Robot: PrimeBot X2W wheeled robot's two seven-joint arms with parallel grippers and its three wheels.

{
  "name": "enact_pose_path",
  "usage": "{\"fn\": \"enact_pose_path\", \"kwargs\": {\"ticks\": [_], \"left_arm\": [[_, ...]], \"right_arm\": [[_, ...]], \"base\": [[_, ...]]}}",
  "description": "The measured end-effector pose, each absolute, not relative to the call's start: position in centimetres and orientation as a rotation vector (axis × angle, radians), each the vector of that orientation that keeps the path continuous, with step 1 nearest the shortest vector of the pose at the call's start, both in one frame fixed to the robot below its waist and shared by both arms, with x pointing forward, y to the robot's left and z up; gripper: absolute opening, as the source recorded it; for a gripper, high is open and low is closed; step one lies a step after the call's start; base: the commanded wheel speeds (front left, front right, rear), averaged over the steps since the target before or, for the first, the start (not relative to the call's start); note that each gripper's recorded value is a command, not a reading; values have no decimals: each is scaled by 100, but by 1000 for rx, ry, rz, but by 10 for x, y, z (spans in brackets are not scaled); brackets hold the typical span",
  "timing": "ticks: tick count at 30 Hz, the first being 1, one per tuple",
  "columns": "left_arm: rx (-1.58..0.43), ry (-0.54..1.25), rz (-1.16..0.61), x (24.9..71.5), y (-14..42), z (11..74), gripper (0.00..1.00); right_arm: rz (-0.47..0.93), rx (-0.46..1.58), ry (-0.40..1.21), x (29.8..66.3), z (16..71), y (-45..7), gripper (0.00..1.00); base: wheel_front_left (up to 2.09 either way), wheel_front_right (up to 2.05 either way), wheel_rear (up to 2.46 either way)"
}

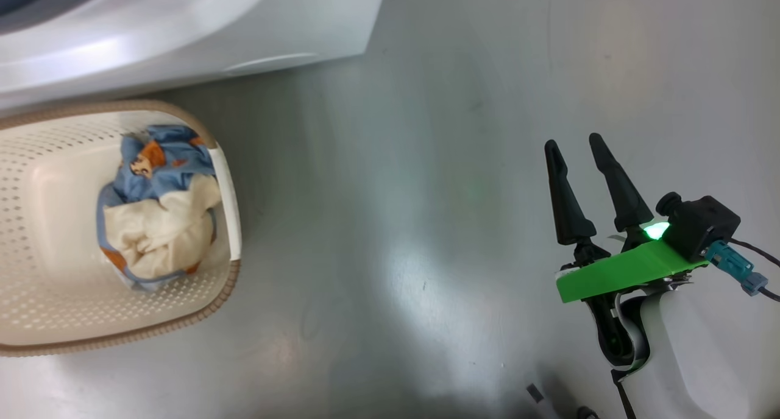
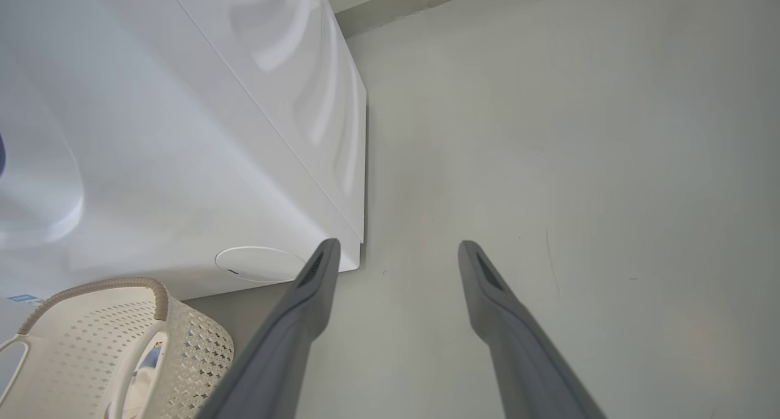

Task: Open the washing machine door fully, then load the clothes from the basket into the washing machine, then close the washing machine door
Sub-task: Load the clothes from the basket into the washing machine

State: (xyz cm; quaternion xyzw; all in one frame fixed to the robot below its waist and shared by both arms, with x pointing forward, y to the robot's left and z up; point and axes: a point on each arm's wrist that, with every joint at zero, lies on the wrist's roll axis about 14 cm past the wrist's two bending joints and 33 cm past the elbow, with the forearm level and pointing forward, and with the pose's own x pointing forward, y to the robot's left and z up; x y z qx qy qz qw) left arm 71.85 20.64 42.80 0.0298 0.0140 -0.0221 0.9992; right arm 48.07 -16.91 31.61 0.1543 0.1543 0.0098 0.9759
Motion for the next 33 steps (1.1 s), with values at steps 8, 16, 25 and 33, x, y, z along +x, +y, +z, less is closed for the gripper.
{"fn": "enact_pose_path", "kwargs": {"ticks": [8,16,25,33], "left_arm": [[24,56,-38,692,208,435,100],[-25,60,-31,660,206,443,100],[-65,43,-39,613,200,455,100],[-78,-18,-37,574,200,480,100]], "right_arm": [[47,322,260,486,341,-160,100],[68,323,211,487,365,-156,100],[72,326,181,474,388,-155,100],[76,325,137,461,413,-156,100]], "base": [[0,0,0],[0,0,0],[0,0,0],[0,0,0]]}}
